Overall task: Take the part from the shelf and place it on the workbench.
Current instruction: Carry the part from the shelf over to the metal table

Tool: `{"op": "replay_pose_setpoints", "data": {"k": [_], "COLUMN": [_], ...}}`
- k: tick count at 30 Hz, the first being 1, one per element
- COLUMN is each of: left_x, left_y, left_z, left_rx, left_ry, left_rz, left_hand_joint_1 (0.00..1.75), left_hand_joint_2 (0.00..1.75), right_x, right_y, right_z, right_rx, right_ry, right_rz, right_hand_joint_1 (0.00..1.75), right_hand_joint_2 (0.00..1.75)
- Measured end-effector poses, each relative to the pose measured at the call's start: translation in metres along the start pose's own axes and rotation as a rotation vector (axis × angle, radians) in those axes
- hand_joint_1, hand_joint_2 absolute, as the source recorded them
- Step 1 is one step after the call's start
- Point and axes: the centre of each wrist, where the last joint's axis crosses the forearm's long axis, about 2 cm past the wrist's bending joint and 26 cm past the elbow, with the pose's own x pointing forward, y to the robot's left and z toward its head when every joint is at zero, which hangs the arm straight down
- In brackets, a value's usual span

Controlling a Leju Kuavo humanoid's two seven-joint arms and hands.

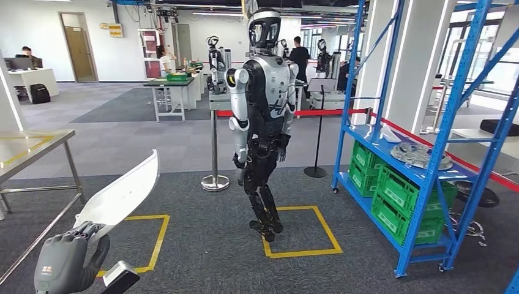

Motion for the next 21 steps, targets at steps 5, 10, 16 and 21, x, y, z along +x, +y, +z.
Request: {"op": "replay_pose_setpoints", "data": {"k": [5, 10, 16, 21], "left_x": [0.0011, -0.001, -0.0012, -0.0007], "left_y": [-0.0018, -0.0013, -0.004, -0.0017], "left_z": [0.0008, 0.0023, 0.0049, 0.0019], "left_rx": [-0.002, -0.001, -0.009, -0.002], "left_ry": [-0.004, -0.003, 0.001, -0.002], "left_rz": [0.005, 0.001, 0.004, 0.002], "left_hand_joint_1": [1.75, 1.75, 1.75, 1.75], "left_hand_joint_2": [1.75, 1.75, 1.75, 1.75], "right_x": [-0.0007, 0.0009, -0.0014, -0.001], "right_y": [-0.0007, -0.0007, -0.0001, 0.0006], "right_z": [-0.0001, -0.0004, 0.0002, 0.0004], "right_rx": [-0.002, -0.003, -0.002, -0.001], "right_ry": [0.0, -0.002, 0.002, 0.003], "right_rz": [-0.004, -0.008, -0.008, -0.009], "right_hand_joint_1": [0.0, 0.0, 0.0, 0.0], "right_hand_joint_2": [0.0, 0.0, 0.0, 0.0]}}
